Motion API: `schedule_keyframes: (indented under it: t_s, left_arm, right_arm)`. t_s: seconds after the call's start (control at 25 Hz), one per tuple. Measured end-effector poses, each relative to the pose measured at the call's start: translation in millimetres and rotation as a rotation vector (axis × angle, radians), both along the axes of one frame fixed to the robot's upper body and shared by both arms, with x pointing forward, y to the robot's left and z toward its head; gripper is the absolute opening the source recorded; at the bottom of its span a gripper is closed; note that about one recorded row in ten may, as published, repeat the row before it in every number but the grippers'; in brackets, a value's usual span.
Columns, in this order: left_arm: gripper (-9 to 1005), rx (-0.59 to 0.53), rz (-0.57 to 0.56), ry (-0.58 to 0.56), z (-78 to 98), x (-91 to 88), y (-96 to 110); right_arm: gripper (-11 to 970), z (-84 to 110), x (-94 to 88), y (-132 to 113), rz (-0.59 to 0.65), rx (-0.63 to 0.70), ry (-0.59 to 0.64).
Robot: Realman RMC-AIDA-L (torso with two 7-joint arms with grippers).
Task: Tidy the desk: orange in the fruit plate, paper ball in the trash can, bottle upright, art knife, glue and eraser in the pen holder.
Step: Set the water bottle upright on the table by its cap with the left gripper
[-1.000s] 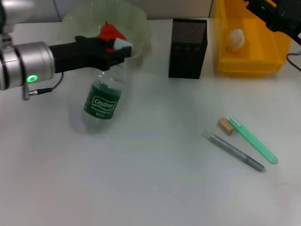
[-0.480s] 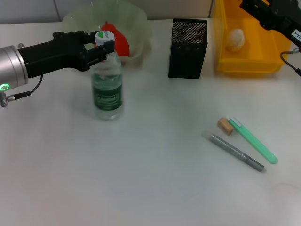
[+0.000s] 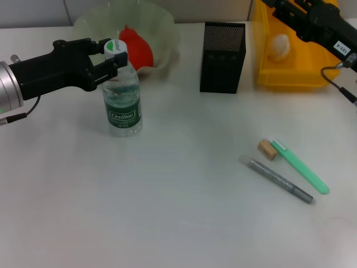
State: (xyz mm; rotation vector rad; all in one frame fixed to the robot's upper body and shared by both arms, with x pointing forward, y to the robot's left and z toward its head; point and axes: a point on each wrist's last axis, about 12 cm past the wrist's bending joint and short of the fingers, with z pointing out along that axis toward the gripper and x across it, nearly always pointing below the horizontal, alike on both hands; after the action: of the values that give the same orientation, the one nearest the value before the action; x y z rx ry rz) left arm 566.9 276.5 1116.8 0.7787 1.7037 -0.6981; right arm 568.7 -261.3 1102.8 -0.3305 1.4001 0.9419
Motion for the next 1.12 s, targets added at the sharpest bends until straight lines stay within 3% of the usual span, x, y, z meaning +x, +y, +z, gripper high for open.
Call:
schedule_keyframes:
  t_s: [0.52,0.68,0.8,0.96,1.04,1.12]
  left_arm:
    - [434,0.026,-0.004,-0.026,-1.8,-1.0,1.3]
    - [525,0.026,-0.035,-0.023,-1.5,-4.4,1.0]
    - [593,0.021,-0.042,-0.025,-0.5,-5.1,1.1]
    - [595,0.010,-0.039,-0.029,1.6,-5.0,2.2]
    - [596,0.001,-0.030,-0.033,3.9,-3.1,3.4]
    - [597,-0.002,-0.028,-0.033,4.2,-2.7,3.5]
  right_arm:
    - [708,-3.3,-5.8,8.6,0.063,0.027,0.012]
    - [708,6.1,-5.3,13.1,0.150,0.005,0.024]
    - [707,17.0,-3.1,15.8,0.237,-0.053,0.063]
    - [707,35.2,0.2,19.9,0.358,-0.209,0.194]
    - [706,52.8,2.9,20.5,0.377,-0.373,0.342]
    - [706,57.8,3.6,19.5,0.362,-0.427,0.391]
